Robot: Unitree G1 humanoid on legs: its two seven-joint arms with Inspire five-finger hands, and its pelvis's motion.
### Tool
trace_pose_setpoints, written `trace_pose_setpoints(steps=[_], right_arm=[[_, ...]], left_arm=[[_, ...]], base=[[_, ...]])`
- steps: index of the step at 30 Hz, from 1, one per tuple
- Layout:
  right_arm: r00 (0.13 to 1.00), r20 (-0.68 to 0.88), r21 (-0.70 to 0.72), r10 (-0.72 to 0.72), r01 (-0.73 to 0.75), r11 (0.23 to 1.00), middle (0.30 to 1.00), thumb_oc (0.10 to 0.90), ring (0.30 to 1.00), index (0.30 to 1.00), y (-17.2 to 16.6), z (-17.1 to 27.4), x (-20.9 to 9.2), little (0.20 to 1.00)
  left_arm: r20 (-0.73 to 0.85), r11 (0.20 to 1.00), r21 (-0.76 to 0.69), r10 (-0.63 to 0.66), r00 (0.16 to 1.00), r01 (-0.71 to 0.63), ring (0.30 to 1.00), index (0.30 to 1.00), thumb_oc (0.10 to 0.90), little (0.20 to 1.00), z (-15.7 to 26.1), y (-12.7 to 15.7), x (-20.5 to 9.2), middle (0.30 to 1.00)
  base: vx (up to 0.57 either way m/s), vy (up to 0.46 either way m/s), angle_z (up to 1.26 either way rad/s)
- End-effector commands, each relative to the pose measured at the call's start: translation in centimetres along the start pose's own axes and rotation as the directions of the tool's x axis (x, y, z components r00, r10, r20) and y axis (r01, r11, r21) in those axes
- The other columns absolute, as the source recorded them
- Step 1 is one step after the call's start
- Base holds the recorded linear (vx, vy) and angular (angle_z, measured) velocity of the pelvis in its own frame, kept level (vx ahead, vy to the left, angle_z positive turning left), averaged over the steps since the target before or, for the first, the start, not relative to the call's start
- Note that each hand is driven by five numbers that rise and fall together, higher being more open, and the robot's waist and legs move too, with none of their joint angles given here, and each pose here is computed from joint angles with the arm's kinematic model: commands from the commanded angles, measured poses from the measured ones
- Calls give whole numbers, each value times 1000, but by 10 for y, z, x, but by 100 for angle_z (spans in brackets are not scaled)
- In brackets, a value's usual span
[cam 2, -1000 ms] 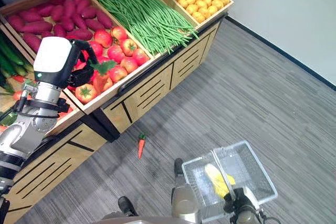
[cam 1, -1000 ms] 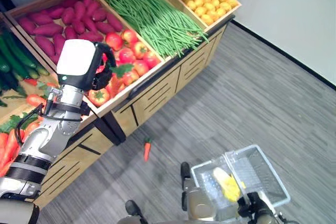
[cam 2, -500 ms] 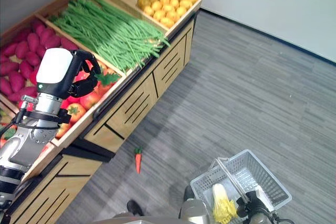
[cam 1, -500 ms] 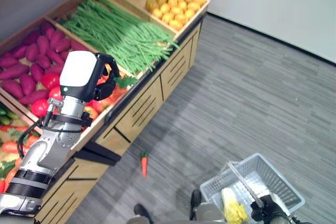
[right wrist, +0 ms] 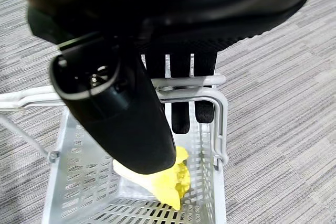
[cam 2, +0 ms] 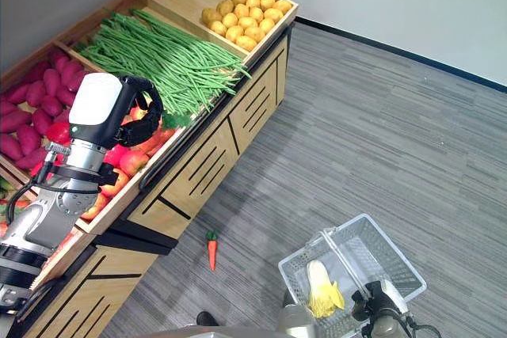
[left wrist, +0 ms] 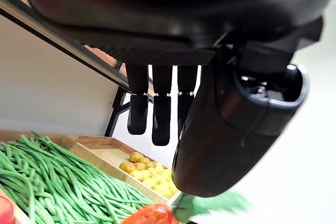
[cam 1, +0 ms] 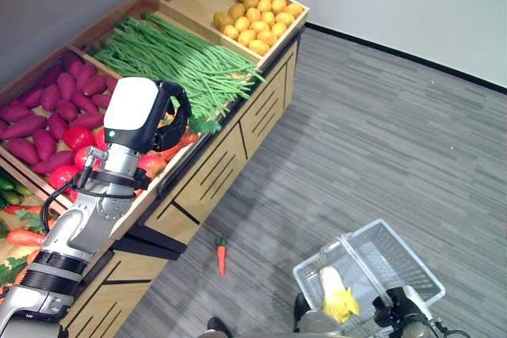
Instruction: Get the vegetables into the basket
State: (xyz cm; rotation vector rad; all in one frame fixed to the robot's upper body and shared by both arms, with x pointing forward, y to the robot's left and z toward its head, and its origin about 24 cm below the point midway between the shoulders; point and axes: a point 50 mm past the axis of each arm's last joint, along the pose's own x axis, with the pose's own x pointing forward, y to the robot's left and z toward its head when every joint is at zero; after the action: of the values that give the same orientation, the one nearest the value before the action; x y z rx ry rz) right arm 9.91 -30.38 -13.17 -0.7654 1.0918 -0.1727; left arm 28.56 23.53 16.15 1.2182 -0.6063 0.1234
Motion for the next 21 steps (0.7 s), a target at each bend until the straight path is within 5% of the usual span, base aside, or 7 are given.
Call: trace_pose_setpoints(steps=[1,12,21], right_arm=[[990,-28,-6,-140,140,990,300,400,300,300,-37,-15,2,300],[987,56,-52,-153,155,986,300,400,300,300,-48,16,11,300],[995,18,-27,-100,101,995,300,400,300,300,-27,11,8,300]], left_arm=[[89,955,-37,298,950,-296,300,300,400,300,14,54,42,300],[17,932,-11,361,932,-361,300,300,400,300,1,58,16,300],[97,944,27,324,941,-328,300,300,400,300,10,64,19,300]], base=[[-8,-111,10],[32,45,-75],[-22,283,-51]])
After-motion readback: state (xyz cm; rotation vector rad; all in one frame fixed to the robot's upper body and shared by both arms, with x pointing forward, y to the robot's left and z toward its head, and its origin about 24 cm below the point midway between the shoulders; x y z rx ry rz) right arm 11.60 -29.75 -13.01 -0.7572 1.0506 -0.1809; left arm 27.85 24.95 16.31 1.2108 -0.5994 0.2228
